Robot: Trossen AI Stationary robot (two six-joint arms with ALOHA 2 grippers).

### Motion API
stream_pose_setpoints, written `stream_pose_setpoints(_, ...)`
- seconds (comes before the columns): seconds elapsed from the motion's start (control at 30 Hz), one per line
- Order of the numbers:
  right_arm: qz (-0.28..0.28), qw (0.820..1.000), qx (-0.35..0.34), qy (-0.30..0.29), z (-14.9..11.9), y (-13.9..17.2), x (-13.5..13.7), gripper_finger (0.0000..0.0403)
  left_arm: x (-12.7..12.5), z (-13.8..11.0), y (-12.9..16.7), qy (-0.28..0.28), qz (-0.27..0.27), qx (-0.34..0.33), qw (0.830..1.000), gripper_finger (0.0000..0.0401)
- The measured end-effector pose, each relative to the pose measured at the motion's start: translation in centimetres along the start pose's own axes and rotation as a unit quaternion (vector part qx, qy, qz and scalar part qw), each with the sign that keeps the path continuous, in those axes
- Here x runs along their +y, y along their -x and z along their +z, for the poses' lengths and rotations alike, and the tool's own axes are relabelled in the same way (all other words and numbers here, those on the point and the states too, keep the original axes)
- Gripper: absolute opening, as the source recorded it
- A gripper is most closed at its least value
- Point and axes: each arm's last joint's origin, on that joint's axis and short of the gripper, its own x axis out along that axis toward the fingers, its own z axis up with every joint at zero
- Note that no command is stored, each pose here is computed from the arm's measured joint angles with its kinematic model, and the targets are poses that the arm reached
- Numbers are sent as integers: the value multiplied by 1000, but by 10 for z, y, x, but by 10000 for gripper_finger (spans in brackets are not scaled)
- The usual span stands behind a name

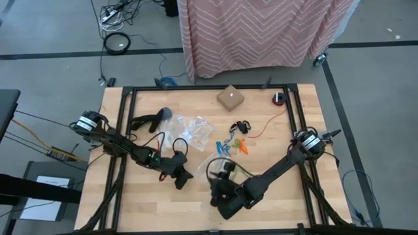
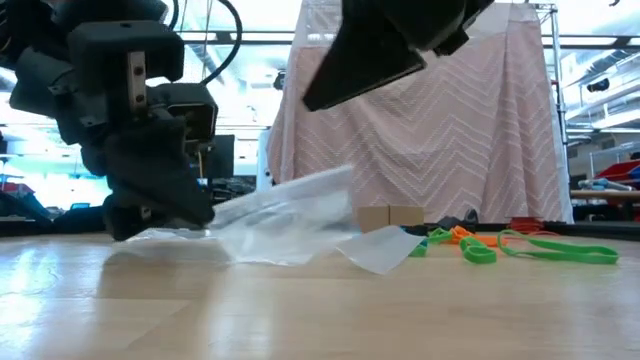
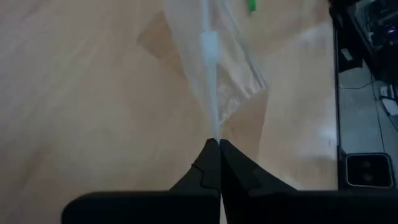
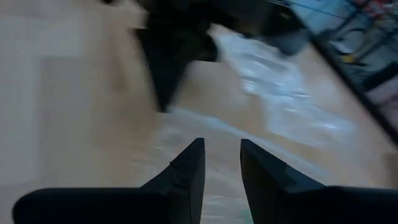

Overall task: Sort rubber bands
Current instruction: Open the transparent zip bag

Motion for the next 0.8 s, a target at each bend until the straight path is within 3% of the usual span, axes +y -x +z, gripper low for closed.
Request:
stream_pose_setpoints(0.2, -39, 997, 57, 35, 1, 15, -35, 99, -3, -2, 0, -6, -16, 16, 1000, 1)
stream_pose_setpoints(0.43, -42, 986, 137, 87, -5, 29, -61, 129, -5, -3, 1, -17, -33, 34, 999, 0)
stream_pose_setpoints(0.8, -66, 978, 175, 96, -27, 2, -73, 149, -15, 1, 4, -14, -93, 38, 995, 0)
